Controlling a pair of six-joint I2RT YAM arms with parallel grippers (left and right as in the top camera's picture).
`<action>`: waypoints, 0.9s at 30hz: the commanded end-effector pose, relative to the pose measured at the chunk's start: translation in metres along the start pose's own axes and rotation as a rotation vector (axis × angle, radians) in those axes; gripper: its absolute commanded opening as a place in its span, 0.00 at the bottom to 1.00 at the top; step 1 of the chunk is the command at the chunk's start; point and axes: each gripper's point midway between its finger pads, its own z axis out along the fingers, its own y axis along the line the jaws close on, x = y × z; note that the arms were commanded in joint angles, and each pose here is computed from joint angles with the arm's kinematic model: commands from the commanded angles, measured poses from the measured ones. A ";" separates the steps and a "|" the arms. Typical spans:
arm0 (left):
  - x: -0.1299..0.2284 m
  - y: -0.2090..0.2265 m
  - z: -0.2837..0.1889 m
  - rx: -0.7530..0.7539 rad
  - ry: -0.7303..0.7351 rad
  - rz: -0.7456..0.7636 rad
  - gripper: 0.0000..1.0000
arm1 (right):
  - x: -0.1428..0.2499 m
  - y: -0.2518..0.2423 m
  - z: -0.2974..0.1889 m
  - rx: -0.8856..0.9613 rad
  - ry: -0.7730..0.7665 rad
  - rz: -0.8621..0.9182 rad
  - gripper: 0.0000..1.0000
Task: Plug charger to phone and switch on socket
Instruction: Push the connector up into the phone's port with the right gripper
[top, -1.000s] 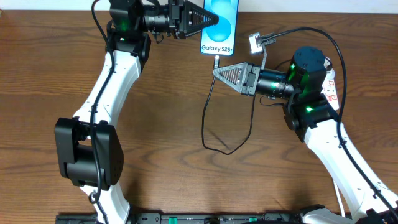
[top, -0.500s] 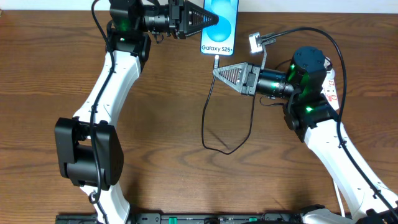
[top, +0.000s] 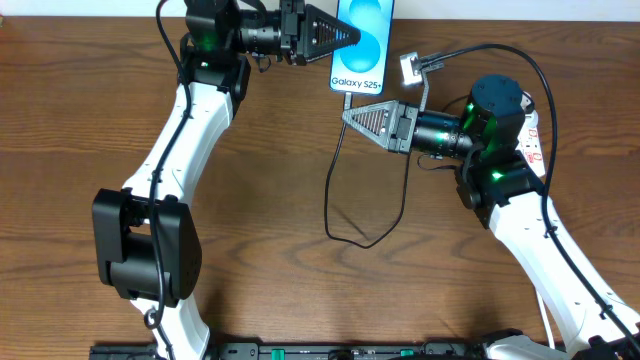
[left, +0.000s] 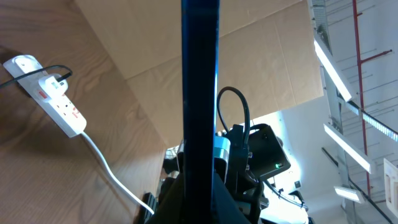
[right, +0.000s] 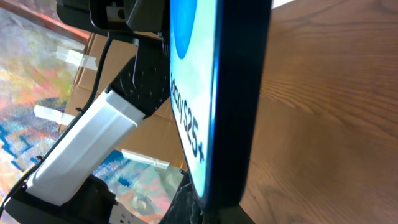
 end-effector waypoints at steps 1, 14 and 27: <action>-0.007 -0.016 -0.007 -0.005 -0.037 0.077 0.07 | 0.005 0.012 0.002 -0.040 0.039 -0.017 0.01; -0.010 -0.015 -0.012 -0.011 -0.050 0.076 0.07 | 0.006 0.004 0.002 -0.008 0.032 0.006 0.01; -0.008 -0.015 -0.012 -0.008 -0.036 0.088 0.07 | 0.000 0.003 -0.003 -0.011 0.018 -0.005 0.01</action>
